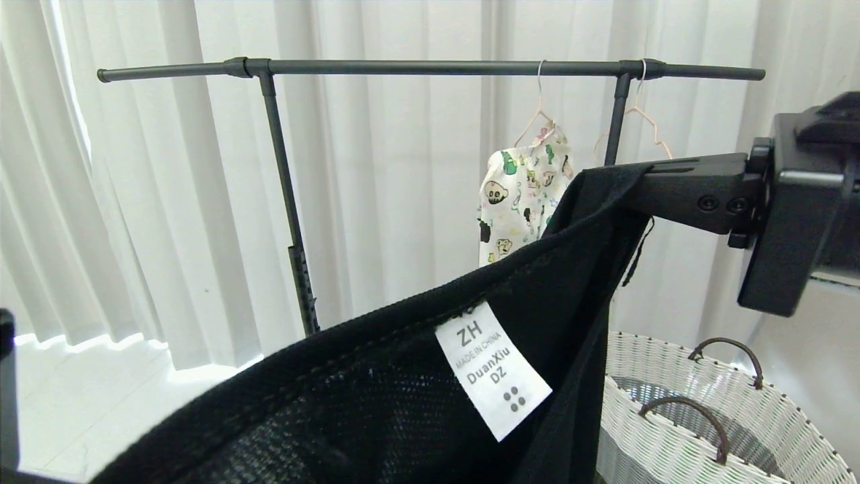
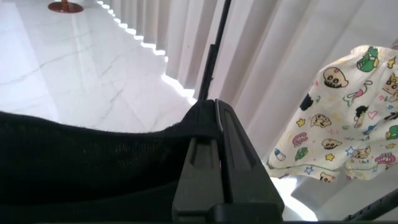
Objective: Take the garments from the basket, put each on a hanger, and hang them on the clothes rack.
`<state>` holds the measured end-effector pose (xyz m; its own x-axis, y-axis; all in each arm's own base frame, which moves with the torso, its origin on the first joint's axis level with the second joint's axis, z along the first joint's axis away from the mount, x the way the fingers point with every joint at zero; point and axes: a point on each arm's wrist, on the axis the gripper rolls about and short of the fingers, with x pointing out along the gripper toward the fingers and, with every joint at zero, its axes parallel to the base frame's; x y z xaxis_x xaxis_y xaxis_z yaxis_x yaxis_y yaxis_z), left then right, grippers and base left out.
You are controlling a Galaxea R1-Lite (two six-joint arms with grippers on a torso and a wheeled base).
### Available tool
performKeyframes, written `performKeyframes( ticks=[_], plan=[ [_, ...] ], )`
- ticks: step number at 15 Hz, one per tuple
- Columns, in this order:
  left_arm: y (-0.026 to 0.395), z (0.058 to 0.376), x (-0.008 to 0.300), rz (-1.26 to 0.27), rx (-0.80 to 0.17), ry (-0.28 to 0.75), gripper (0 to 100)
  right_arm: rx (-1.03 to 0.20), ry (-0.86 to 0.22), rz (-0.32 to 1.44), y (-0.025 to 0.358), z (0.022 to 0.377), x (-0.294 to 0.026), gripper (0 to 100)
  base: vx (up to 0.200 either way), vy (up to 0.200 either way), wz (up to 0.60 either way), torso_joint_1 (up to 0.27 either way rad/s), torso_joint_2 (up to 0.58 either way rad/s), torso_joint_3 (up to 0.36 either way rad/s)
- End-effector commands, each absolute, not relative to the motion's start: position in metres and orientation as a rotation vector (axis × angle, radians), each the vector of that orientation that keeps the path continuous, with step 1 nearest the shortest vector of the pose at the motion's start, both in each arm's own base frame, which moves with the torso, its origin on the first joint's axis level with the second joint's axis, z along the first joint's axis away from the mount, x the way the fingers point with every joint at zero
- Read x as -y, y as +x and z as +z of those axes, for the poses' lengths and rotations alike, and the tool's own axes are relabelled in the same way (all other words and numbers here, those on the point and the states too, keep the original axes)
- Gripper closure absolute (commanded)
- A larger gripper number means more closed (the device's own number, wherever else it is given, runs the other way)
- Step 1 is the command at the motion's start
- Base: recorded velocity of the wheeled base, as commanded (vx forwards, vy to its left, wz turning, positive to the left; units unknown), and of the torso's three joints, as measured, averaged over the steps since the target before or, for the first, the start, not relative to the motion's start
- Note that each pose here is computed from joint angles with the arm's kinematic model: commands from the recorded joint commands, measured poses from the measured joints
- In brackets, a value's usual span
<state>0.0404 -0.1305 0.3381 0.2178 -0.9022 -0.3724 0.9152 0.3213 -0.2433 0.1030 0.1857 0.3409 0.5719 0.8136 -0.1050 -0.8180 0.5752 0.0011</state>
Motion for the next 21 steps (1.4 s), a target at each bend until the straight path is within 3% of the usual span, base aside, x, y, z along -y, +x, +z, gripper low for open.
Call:
performKeyframes(
  ticks=[1,3,5,10,13,19,21],
  plan=[
    [0.040,0.339,0.129,-1.259,-0.490,0.028,100,-0.101,-0.052,0.955,0.104,0.340,-0.187,100,0.000,0.000,0.00,0.000,0.00,0.000],
    [0.042,0.336,0.131,-1.244,-0.495,0.039,100,-0.086,-0.041,0.953,0.099,0.345,-0.178,100,0.000,0.000,0.00,0.000,0.00,0.000],
    [0.060,0.328,0.135,-1.109,-0.493,0.085,100,-0.091,-0.047,0.945,0.091,0.349,-0.160,100,0.000,0.000,0.00,0.000,0.00,0.000],
    [0.101,0.338,0.147,-0.927,-0.396,0.190,100,-0.144,-0.097,0.952,0.064,0.352,-0.113,100,0.000,0.000,0.00,0.000,0.00,0.000],
    [0.113,0.347,0.164,-0.931,-0.307,0.151,100,-0.227,-0.198,0.944,0.062,0.348,-0.111,100,0.000,0.000,0.00,0.000,0.00,0.000],
    [0.124,0.335,0.163,-0.903,-0.281,0.272,100,-0.299,-0.195,0.715,0.079,0.344,-0.132,100,0.000,0.000,0.00,0.000,0.00,0.000],
    [0.125,0.336,0.163,-0.899,-0.273,0.270,100,-0.292,-0.199,0.659,0.080,0.344,-0.130,100,0.000,0.000,0.00,0.000,0.00,0.000]
  ],
)
